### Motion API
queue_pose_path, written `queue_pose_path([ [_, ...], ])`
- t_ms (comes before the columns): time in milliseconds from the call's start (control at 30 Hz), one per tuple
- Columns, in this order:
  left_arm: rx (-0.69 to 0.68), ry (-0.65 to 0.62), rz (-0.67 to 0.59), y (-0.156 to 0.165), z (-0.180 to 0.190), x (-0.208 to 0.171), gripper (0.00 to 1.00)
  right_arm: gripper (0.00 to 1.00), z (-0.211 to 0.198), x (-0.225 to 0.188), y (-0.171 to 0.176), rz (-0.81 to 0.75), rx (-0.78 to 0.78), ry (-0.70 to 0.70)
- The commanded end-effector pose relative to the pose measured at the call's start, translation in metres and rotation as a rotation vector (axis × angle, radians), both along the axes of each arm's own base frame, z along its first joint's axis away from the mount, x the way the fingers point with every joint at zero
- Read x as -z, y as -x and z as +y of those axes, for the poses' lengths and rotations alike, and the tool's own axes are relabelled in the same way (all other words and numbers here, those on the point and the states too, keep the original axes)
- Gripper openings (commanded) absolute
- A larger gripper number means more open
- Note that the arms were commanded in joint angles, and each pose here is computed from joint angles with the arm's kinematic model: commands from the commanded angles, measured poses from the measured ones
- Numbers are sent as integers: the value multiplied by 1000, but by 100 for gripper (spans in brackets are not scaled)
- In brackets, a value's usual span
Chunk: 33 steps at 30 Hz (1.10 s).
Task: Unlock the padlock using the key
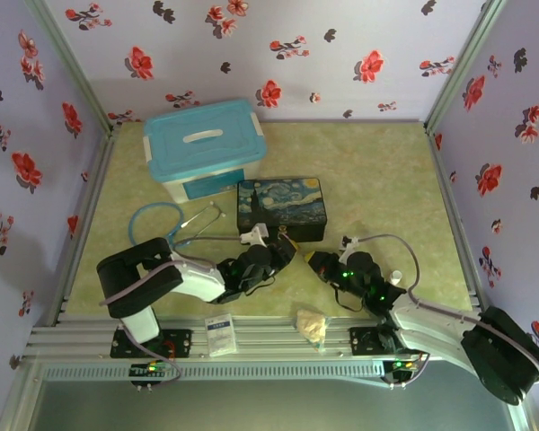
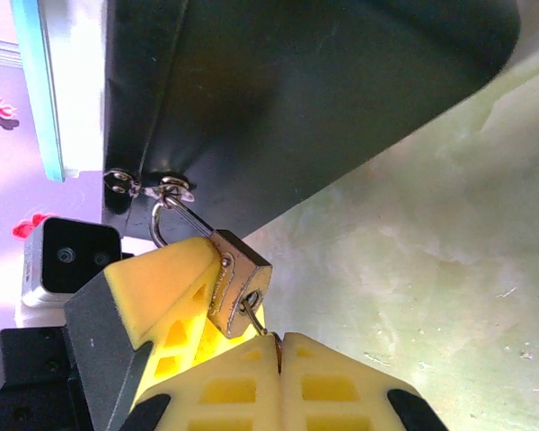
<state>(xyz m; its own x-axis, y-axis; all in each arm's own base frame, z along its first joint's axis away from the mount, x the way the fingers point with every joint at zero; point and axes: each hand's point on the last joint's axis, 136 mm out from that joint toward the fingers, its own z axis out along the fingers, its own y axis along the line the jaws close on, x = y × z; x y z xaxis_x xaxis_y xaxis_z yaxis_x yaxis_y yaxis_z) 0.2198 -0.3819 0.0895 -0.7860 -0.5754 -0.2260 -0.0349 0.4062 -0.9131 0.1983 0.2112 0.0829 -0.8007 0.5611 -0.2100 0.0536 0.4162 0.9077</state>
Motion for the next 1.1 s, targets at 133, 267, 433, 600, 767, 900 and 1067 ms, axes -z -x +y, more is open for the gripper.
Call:
queue_pose_path([
  [133, 43, 190, 0, 9, -28, -30, 0, 0, -1, -31, -12, -95, 50, -106],
  [267, 52, 220, -7, 12, -30, -39, 0, 0, -6, -29, -13, -89, 65, -108],
  [433, 61, 241, 4, 15, -31, -41, 0, 0, -10, -38, -16, -108, 83, -161],
  [600, 71, 254, 3, 17, -35, -43, 0, 0, -5, -44, -19, -104, 58, -156],
  [767, 74, 262, 7, 16, -38, -43, 0, 0, 6, -47, -22, -89, 32, -215],
  [900, 56, 244, 4, 13, -37, -39, 0, 0, 7, -51, -26, -83, 55, -265],
  [1067, 21, 231, 14, 7, -38, -33, 0, 0, 0, -38, -25, -40, 137, -188],
])
